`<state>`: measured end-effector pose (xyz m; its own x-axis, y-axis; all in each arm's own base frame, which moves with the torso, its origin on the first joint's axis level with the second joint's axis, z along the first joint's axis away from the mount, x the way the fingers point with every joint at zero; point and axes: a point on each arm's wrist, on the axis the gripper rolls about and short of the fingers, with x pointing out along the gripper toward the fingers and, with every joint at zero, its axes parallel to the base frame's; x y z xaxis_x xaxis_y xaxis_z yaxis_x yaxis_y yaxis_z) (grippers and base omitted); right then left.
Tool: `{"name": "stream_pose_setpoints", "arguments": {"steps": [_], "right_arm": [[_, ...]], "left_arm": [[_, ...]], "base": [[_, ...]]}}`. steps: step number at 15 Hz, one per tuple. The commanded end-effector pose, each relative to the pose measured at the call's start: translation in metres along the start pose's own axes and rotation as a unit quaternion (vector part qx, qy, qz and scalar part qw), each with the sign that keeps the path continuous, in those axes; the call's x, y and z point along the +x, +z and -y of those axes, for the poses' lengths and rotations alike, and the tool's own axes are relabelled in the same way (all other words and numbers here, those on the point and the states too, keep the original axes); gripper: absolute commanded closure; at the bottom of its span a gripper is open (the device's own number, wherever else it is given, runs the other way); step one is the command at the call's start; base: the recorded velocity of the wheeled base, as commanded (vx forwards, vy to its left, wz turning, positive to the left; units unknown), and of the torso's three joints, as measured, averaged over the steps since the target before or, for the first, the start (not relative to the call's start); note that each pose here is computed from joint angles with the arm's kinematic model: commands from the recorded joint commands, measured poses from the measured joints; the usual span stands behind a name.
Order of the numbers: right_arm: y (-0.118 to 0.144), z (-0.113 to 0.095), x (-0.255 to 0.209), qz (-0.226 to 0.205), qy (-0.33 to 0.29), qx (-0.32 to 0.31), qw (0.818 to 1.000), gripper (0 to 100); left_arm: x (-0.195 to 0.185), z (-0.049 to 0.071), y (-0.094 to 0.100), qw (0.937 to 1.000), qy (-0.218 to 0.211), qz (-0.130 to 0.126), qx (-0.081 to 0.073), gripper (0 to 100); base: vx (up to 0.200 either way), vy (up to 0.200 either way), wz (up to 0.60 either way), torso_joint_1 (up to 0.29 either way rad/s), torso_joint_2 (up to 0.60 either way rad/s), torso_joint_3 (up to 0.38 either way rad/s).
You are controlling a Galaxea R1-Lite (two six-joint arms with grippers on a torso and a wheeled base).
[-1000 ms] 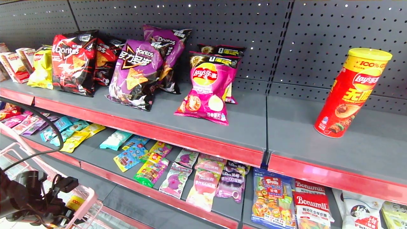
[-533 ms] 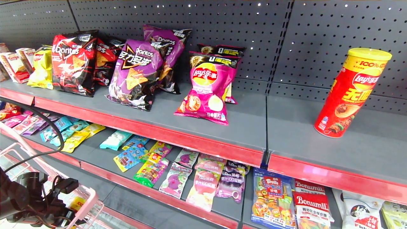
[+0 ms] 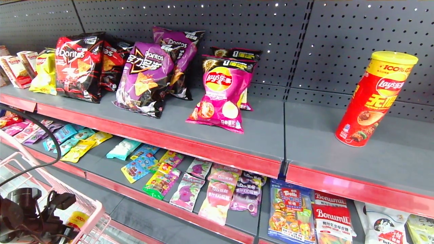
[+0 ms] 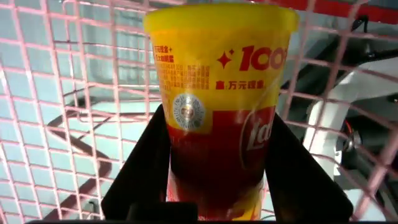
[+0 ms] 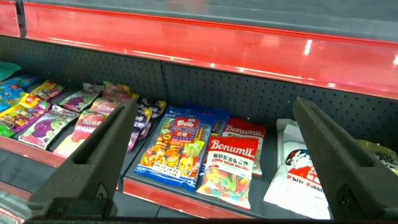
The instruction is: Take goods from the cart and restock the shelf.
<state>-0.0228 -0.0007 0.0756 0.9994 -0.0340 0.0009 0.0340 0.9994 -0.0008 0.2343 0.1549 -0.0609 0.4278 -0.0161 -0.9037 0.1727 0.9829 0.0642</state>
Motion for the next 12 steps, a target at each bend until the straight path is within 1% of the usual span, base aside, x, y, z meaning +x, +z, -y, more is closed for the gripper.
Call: {"name": "stream_pose_setpoints", "arguments": {"steps": [1, 2, 3, 5, 6, 7, 10, 11, 12], "right_arm": [[0.0, 0.0, 0.0, 0.0, 0.0, 0.0, 1.0, 0], [0.0, 0.0, 0.0, 0.0, 0.0, 0.0, 1.0, 0], [0.0, 0.0, 0.0, 0.0, 0.0, 0.0, 1.0, 0], [0.0, 0.0, 0.0, 0.0, 0.0, 0.0, 1.0, 0], [0.0, 0.0, 0.0, 0.0, 0.0, 0.0, 1.0, 0], [0.0, 0.0, 0.0, 0.0, 0.0, 0.0, 1.0, 0], [0.0, 0.0, 0.0, 0.0, 0.0, 0.0, 1.0, 0], [0.0, 0.0, 0.0, 0.0, 0.0, 0.0, 1.0, 0], [0.0, 0.0, 0.0, 0.0, 0.0, 0.0, 1.0, 0]], "left_arm": [[-0.009, -0.004, 0.0, 0.9993, 0.021, 0.031, -0.001, 100], [-0.015, -0.006, 0.005, 0.9981, 0.031, 0.054, -0.001, 100], [-0.023, -0.008, 0.011, 0.9964, 0.043, 0.071, -0.014, 100], [-0.043, -0.01, 0.02, 0.9925, 0.062, 0.099, -0.034, 100], [-0.053, -0.009, 0.023, 0.9906, 0.07, 0.111, -0.038, 100], [-0.064, -0.007, 0.025, 0.9885, 0.08, 0.122, -0.04, 100], [-0.098, -0.003, 0.034, 0.9793, 0.109, 0.166, -0.038, 100], [-0.114, -0.003, 0.041, 0.973, 0.121, 0.194, -0.033, 100], [-0.125, -0.001, 0.044, 0.9682, 0.128, 0.213, -0.03, 100]], "base": [[0.0, 0.0, 0.0, 0.0, 0.0, 0.0], [0.0, 0.0, 0.0, 0.0, 0.0, 0.0], [0.0, 0.0, 0.0, 0.0, 0.0, 0.0], [0.0, 0.0, 0.0, 0.0, 0.0, 0.0], [0.0, 0.0, 0.0, 0.0, 0.0, 0.0], [0.0, 0.0, 0.0, 0.0, 0.0, 0.0], [0.0, 0.0, 0.0, 0.0, 0.0, 0.0], [0.0, 0.0, 0.0, 0.0, 0.0, 0.0], [0.0, 0.0, 0.0, 0.0, 0.0, 0.0]]}}
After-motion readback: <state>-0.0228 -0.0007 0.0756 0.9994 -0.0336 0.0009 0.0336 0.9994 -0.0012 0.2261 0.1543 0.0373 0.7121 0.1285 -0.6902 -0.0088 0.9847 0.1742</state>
